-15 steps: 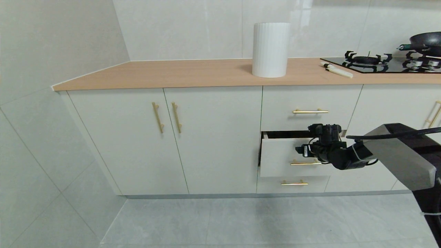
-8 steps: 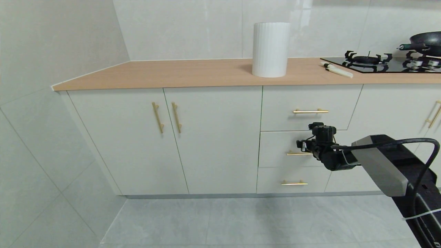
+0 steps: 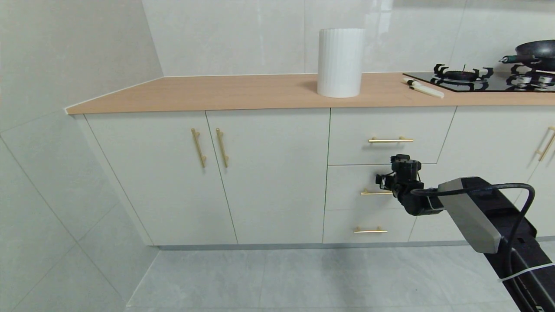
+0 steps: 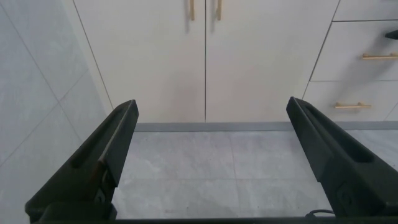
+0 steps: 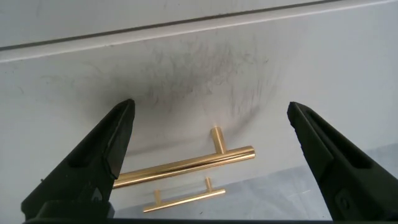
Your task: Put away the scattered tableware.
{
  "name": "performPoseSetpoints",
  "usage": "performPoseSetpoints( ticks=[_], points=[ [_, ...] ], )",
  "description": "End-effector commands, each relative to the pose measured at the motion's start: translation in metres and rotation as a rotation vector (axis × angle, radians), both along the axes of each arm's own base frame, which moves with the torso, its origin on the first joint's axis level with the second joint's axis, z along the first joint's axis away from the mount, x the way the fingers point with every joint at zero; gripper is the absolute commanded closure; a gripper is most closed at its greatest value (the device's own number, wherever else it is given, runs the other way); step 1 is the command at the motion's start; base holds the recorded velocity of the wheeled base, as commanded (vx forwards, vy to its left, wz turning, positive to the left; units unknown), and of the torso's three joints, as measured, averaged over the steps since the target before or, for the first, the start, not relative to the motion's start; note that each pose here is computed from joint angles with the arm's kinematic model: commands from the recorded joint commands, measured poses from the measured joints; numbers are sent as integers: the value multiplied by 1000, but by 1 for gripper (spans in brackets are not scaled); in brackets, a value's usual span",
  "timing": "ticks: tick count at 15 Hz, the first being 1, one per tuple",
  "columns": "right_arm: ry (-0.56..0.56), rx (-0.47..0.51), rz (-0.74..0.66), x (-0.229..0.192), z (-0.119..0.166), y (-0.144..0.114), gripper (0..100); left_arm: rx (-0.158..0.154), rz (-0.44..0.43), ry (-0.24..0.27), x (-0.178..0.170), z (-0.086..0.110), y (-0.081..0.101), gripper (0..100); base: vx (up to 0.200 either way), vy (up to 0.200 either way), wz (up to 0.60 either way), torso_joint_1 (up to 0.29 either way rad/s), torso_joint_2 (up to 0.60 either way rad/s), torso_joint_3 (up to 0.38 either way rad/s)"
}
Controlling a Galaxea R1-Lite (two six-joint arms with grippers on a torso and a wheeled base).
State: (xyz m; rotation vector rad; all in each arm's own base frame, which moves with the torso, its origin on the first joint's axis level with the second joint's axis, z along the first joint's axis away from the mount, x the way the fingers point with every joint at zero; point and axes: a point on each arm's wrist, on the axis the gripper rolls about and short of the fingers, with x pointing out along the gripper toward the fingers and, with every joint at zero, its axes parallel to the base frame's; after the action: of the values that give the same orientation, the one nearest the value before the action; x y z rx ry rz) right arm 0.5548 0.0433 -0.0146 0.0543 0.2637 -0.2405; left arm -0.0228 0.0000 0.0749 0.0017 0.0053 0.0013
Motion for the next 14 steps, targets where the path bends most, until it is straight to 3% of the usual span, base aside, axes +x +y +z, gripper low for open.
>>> performPoseSetpoints(
  ticks=[1,5,9,11,14],
  points=[
    [-9,1,0,-1,6,0,0,0,0,1,0,0,0,0,0,0,0,0,0,0],
    [29,79,-5,-55,68,-2,0,0,0,1,0,0,0,0,0,0,0,0,0,0],
    [-52,74,3,-145,124,-8,0,0,0,1,0,0,0,0,0,0,0,0,0,0],
    [-126,26,39,-227,176,-6,0,0,0,1,0,0,0,0,0,0,0,0,0,0],
    [-255,-47,27,-327,223,-12,0,1,0,1,0,0,0,0,0,0,0,0,0,0]
  ],
)
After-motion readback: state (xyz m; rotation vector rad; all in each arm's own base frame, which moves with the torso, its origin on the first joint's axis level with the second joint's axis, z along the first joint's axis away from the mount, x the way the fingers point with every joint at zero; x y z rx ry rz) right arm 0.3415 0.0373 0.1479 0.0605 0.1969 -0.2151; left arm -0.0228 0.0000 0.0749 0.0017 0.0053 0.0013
